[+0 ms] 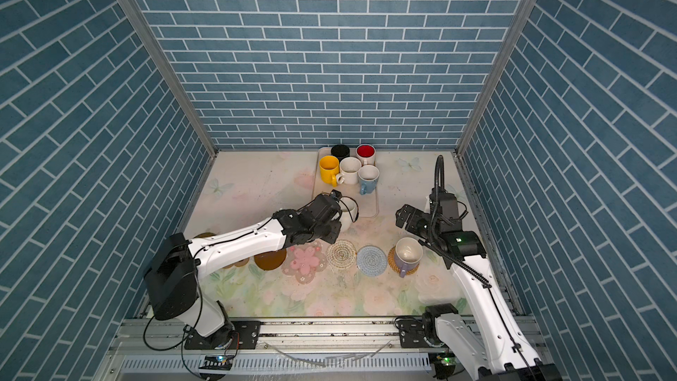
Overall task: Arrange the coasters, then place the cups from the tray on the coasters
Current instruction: 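Carry the white mug with left gripper and lower it onto the light blue coaster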
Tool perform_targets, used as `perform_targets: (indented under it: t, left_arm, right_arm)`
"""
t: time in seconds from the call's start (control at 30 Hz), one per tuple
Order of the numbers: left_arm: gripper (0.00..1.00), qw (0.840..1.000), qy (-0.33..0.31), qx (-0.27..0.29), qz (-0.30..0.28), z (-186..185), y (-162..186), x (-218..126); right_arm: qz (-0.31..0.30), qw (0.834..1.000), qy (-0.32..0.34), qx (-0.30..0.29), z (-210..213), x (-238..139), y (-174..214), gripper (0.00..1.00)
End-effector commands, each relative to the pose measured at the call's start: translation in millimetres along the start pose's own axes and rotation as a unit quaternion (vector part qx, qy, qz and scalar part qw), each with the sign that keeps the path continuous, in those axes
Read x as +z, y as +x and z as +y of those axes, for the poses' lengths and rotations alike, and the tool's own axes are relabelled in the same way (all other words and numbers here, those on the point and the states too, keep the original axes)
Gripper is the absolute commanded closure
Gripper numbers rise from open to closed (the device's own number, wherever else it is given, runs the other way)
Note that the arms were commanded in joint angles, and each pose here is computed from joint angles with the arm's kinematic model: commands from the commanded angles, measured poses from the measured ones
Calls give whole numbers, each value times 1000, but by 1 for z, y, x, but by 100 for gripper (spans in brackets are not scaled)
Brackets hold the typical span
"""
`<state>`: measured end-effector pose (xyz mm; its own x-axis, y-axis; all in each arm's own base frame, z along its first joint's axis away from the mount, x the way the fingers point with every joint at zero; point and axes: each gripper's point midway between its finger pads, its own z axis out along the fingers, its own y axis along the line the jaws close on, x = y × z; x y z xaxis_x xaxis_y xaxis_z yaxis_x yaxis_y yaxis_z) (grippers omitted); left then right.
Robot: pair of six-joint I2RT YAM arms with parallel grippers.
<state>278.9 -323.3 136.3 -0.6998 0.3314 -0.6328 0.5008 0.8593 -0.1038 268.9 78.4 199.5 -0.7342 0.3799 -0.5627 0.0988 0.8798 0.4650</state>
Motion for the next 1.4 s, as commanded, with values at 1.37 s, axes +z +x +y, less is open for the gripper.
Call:
perform_targets:
  t: [1.37]
  left_arm:
    - [100, 965, 190, 129, -124, -121, 50, 11]
  right_arm:
    - [28, 998, -10, 54, -33, 22, -4, 1]
